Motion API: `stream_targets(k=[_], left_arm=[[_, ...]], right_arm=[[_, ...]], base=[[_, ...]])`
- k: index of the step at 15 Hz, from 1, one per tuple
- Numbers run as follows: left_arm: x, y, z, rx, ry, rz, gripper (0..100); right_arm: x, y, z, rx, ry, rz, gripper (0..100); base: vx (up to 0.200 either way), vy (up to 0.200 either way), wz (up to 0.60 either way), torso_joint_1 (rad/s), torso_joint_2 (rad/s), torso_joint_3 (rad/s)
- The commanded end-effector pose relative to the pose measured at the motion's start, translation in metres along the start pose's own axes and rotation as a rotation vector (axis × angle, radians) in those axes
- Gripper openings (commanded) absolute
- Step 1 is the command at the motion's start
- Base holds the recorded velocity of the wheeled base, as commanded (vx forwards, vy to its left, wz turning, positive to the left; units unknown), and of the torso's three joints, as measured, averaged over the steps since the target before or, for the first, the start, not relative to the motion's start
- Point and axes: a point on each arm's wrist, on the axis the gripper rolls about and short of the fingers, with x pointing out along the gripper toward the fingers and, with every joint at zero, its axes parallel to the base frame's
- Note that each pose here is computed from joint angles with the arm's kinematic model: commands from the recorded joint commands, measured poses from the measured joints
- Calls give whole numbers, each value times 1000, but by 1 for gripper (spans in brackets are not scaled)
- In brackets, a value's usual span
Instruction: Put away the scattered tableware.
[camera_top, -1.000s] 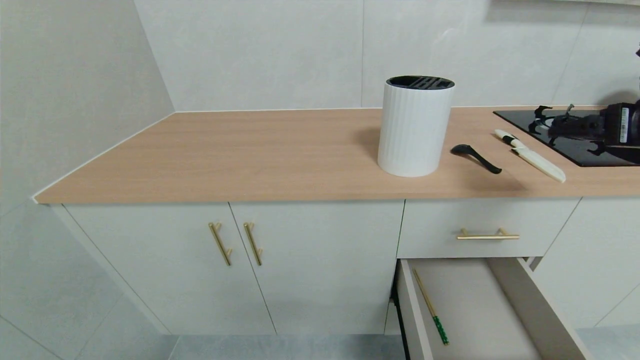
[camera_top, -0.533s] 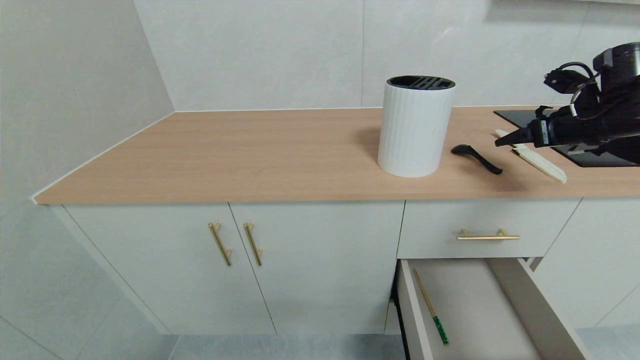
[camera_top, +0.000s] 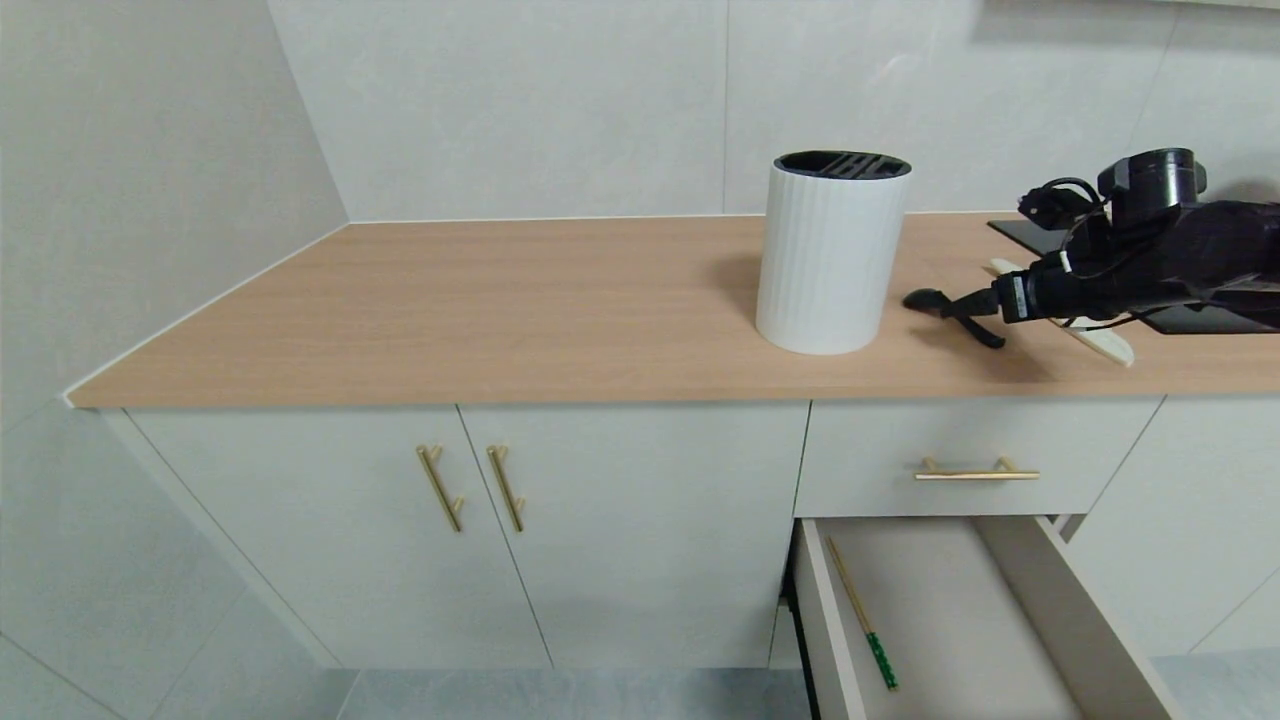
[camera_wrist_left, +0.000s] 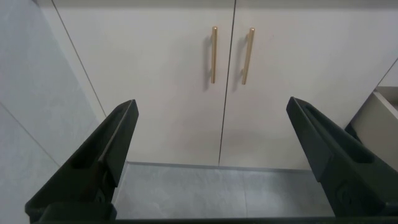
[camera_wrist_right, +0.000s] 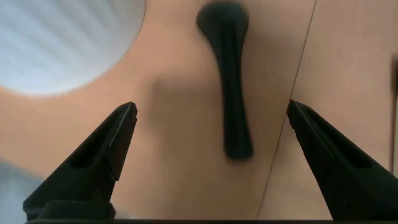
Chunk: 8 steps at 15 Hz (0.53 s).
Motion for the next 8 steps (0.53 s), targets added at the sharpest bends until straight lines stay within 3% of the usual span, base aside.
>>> stream_targets(k=[1, 4, 5, 8], left_arm=[[0, 0, 0, -1, 1, 0, 100], [0, 0, 0, -1, -1, 0, 100], [0, 0, 0, -1, 1, 0, 100], [0, 0, 0, -1, 1, 0, 100]], right_arm=[[9, -2, -6, 7, 16, 4, 100], [17, -5, -10, 8, 13, 3, 100], [22, -6, -13, 10, 12, 3, 0], [28, -7, -17, 16, 24, 7, 0]], base=[[0, 0, 0, 0, 0, 0], [0, 0, 0, 0, 0, 0], [0, 0, 0, 0, 0, 0], [0, 0, 0, 0, 0, 0]])
